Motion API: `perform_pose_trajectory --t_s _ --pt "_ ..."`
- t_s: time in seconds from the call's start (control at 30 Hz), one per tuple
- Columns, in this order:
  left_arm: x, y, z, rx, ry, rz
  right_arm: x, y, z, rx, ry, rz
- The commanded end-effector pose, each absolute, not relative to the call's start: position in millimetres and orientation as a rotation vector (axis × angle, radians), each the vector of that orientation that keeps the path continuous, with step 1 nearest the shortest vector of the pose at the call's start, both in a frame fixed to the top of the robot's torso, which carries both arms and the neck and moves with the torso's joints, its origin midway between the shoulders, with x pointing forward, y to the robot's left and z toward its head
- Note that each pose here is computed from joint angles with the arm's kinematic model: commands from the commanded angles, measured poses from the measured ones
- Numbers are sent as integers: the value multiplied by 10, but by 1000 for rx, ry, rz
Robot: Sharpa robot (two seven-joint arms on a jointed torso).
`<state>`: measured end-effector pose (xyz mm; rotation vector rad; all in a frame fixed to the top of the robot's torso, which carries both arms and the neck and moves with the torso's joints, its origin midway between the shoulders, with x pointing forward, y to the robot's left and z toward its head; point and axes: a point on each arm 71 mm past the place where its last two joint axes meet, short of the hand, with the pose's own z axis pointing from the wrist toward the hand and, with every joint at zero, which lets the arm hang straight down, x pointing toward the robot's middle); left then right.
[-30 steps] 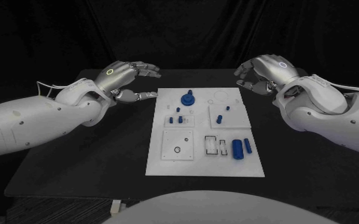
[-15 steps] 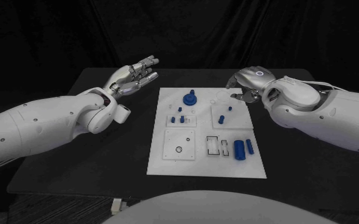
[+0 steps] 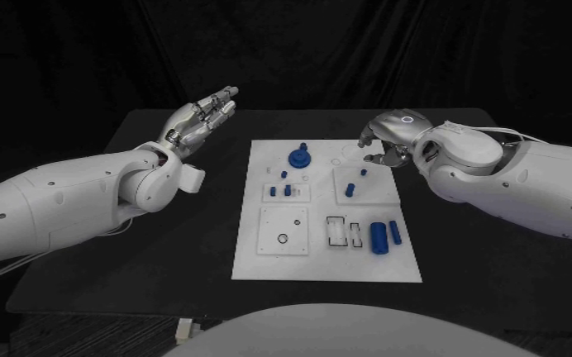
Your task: Assemble the parts on the task board
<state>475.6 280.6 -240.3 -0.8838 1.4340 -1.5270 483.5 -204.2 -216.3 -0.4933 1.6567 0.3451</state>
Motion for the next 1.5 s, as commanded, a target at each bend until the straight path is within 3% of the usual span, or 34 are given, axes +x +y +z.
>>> perform_pose_trajectory --t_s 0.03,1.5 --pt "4742 2765 -2384 -908 1403 -1601 4820 -2051 -2184 -495 1671 353" --pt "4729 2675 -2404 -908 1422 -1649 4787 -2049 -2721 -457 1735 404"
